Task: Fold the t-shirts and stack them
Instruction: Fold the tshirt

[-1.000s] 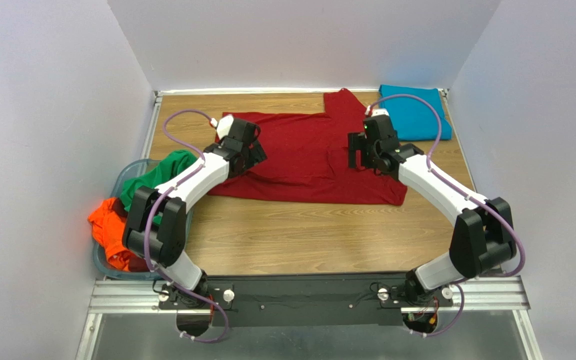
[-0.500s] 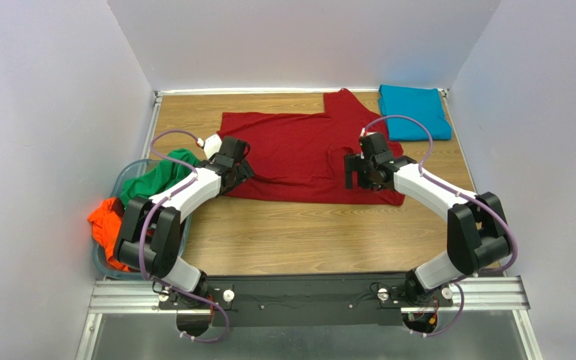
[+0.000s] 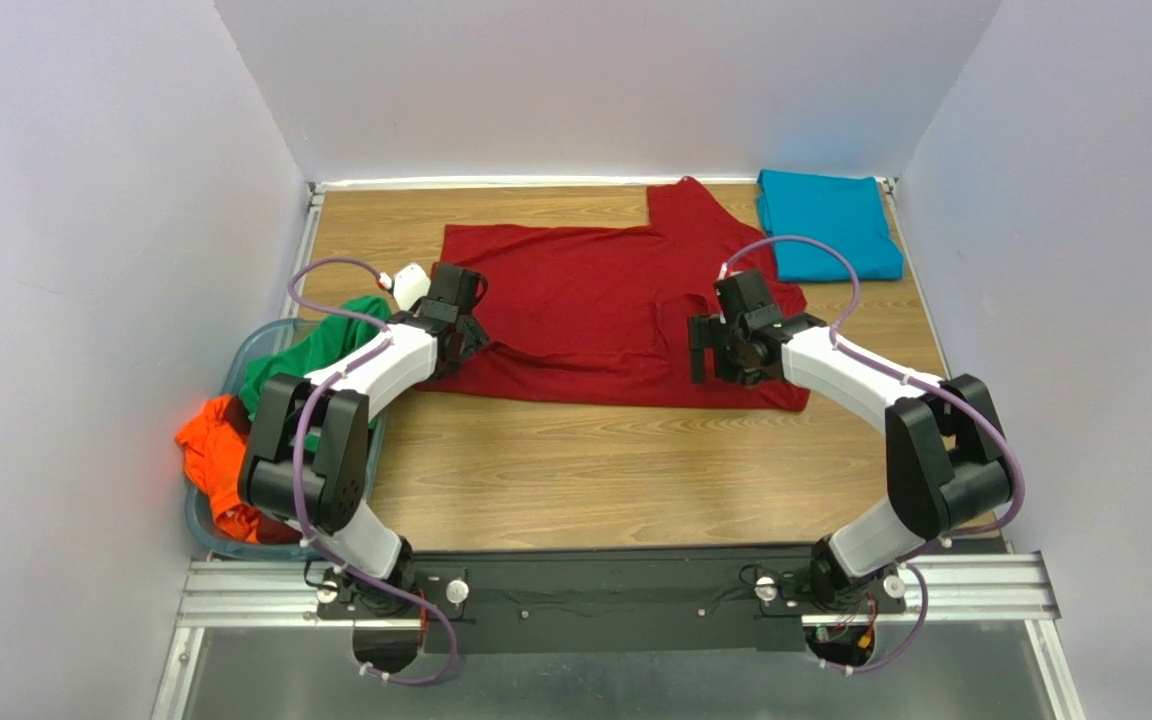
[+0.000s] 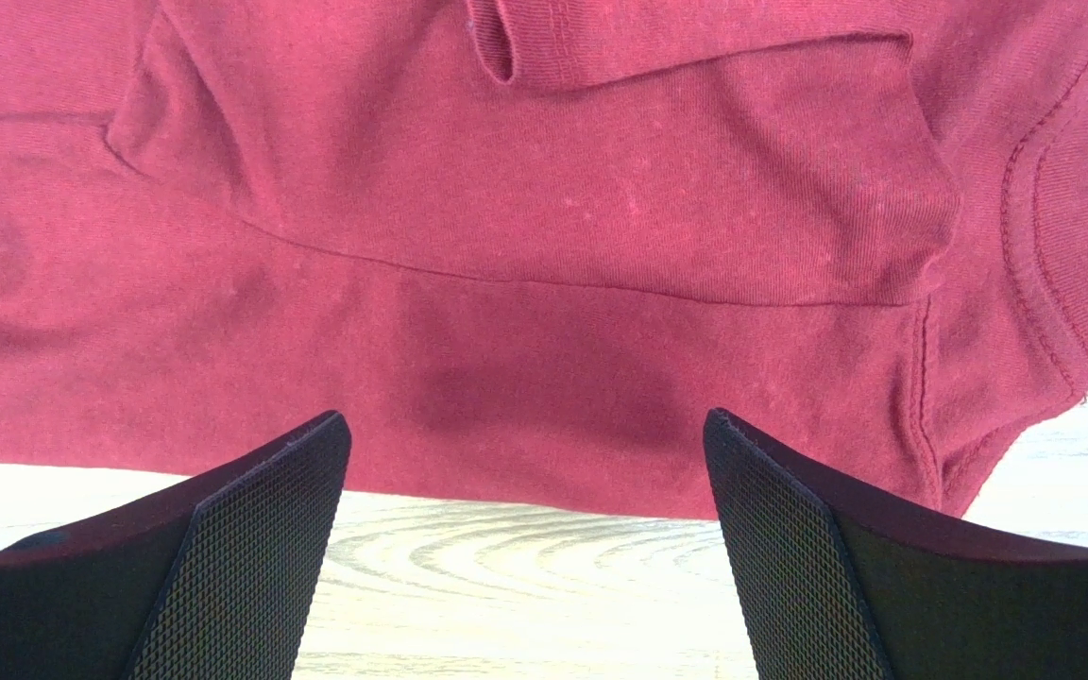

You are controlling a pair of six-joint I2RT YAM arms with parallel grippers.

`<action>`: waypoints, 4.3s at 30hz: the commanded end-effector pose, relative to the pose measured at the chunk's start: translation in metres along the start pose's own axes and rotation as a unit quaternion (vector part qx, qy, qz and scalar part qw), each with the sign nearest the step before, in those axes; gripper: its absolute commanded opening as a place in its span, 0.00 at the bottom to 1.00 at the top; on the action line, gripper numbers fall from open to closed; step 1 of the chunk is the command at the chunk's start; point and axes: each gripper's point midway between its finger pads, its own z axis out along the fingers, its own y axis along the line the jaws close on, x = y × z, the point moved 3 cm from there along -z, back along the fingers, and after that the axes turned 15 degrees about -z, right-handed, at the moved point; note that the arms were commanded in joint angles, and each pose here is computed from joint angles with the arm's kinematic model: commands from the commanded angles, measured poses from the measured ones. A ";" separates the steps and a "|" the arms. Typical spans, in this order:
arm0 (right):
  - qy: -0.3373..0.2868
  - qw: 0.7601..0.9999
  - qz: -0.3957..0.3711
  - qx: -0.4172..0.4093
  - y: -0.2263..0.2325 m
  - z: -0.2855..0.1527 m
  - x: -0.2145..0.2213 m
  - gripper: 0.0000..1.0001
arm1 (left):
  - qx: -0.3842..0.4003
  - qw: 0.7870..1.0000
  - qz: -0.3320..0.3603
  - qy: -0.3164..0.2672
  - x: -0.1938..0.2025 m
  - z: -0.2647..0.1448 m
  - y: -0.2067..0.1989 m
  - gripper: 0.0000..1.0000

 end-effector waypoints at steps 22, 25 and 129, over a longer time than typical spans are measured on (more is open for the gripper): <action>0.008 1.000 -0.005 0.029 -0.007 0.005 0.006 1.00 | -0.007 0.999 -0.017 -0.032 -0.029 0.018 -0.018 0.08; 0.005 1.000 -0.005 0.029 -0.008 0.004 0.004 1.00 | -0.002 0.999 -0.021 -0.035 -0.036 0.018 -0.024 0.07; 0.004 0.970 0.000 0.242 -0.133 0.079 -0.103 0.26 | 0.068 0.997 0.023 -0.008 -0.049 0.048 -0.097 0.93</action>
